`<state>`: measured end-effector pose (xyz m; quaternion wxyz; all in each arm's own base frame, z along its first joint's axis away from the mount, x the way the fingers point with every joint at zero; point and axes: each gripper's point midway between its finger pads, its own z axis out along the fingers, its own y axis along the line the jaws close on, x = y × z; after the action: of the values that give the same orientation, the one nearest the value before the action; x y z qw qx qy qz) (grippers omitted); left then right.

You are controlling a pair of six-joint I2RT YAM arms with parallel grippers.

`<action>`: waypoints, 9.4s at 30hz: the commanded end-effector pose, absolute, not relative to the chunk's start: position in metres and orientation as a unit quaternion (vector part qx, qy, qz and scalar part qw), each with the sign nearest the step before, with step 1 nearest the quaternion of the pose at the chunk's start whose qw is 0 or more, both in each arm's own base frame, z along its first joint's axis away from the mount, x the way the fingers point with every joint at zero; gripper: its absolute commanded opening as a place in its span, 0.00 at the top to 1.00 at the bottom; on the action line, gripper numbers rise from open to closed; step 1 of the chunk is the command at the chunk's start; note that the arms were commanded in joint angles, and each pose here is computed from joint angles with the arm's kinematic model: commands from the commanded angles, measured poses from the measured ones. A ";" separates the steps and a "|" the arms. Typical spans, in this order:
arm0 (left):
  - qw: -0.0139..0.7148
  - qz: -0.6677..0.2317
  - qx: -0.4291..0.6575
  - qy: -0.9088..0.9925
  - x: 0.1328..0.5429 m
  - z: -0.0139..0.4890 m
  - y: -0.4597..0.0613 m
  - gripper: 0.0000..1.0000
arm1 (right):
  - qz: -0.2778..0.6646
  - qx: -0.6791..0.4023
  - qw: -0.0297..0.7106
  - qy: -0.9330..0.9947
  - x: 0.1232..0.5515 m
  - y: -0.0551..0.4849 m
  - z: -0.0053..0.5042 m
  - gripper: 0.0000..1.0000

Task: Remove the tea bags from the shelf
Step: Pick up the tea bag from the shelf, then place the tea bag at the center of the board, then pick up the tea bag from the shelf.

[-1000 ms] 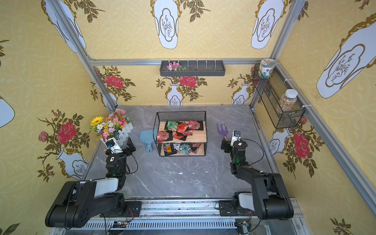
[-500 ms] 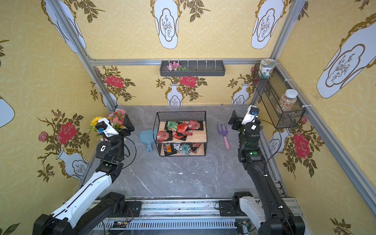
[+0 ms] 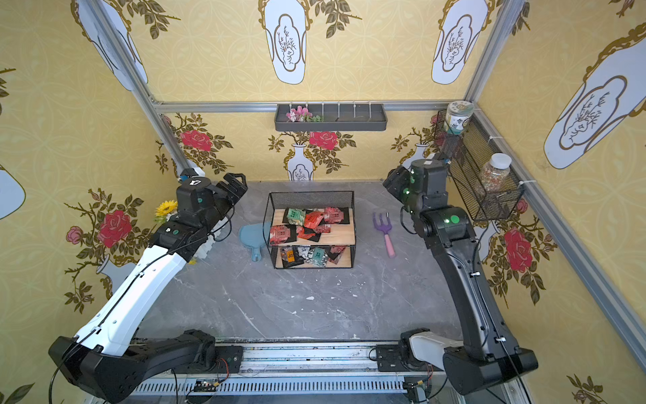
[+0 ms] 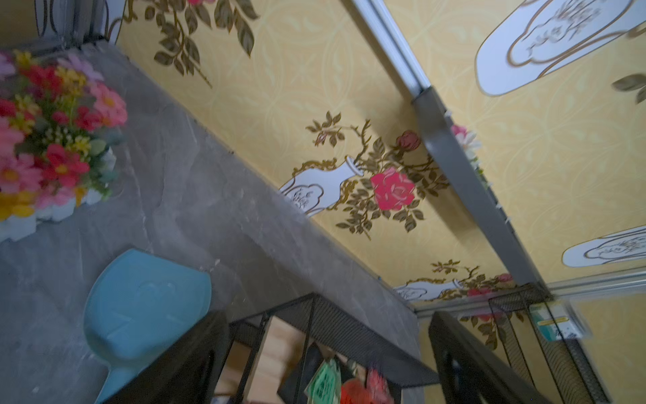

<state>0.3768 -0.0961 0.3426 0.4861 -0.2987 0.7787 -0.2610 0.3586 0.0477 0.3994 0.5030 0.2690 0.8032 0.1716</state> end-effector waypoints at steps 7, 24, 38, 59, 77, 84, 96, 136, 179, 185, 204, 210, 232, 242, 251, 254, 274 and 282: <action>0.371 -0.239 -0.282 0.852 0.319 0.304 -0.099 0.24 | 0.082 0.151 0.443 0.880 0.324 0.109 0.371 0.31; 0.317 -0.260 -0.148 0.900 0.309 0.288 -0.152 0.50 | 0.078 0.006 0.382 0.921 0.311 0.219 0.343 0.41; 0.310 -0.242 -0.129 0.910 0.317 0.266 -0.163 0.59 | 0.092 0.040 0.323 0.941 0.321 0.252 0.301 0.48; 0.299 -0.224 -0.093 0.923 0.322 0.249 -0.180 0.77 | 0.088 0.048 0.291 0.951 0.352 0.271 0.275 0.49; 0.308 -0.192 -0.085 0.928 0.328 0.247 -0.177 0.92 | 0.090 0.022 0.287 0.954 0.366 0.291 0.263 0.50; 0.308 -0.189 -0.073 0.929 0.329 0.245 -0.177 0.93 | 0.088 -0.012 0.302 0.949 0.379 0.301 0.263 0.45; 0.318 -0.174 -0.021 0.932 0.329 0.246 -0.178 1.00 | 0.083 -0.068 0.332 0.937 0.410 0.324 0.270 0.34; 0.321 -0.141 0.009 0.937 0.329 0.238 -0.171 1.00 | 0.101 -0.148 0.347 0.921 0.441 0.369 0.238 0.19; 0.315 -0.141 0.008 0.938 0.328 0.235 -0.171 1.00 | 0.094 -0.136 0.347 0.923 0.446 0.372 0.228 0.76; 0.315 -0.138 0.008 0.939 0.328 0.234 -0.170 1.00 | 0.124 -0.122 0.379 0.909 0.446 0.371 0.264 0.86; 0.317 -0.132 0.016 0.939 0.334 0.235 -0.172 1.00 | 0.141 -0.092 0.353 0.920 0.331 0.297 0.278 0.97; 0.317 -0.131 0.019 0.939 0.334 0.235 -0.172 1.00 | 0.075 -0.028 0.276 0.958 0.267 0.222 0.203 0.97; 0.311 -0.122 0.025 0.942 0.330 0.227 -0.169 1.00 | -0.065 0.121 0.193 0.972 0.238 0.104 0.043 0.81; 0.310 -0.119 0.027 0.943 0.331 0.227 -0.168 1.00 | -0.060 0.113 0.197 0.972 0.237 0.108 0.042 0.54; 0.308 -0.118 0.029 0.944 0.331 0.226 -0.169 1.00 | -0.058 0.089 0.298 0.949 0.256 0.124 0.137 0.43; 0.309 -0.118 0.029 0.943 0.331 0.226 -0.169 1.00 | -0.055 0.061 0.339 0.937 0.267 0.141 0.179 0.40; 0.311 -0.116 0.029 0.943 0.332 0.227 -0.168 1.00 | 0.105 0.084 0.314 0.940 0.398 0.245 0.249 0.37; 0.313 -0.116 0.030 0.942 0.333 0.229 -0.169 1.00 | 0.120 0.136 0.285 0.941 0.420 0.252 0.227 0.38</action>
<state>0.3416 -0.1737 0.2435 0.3397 0.0113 0.9304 -0.1375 0.4188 0.2540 0.2313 0.3008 0.1054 0.9417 0.1078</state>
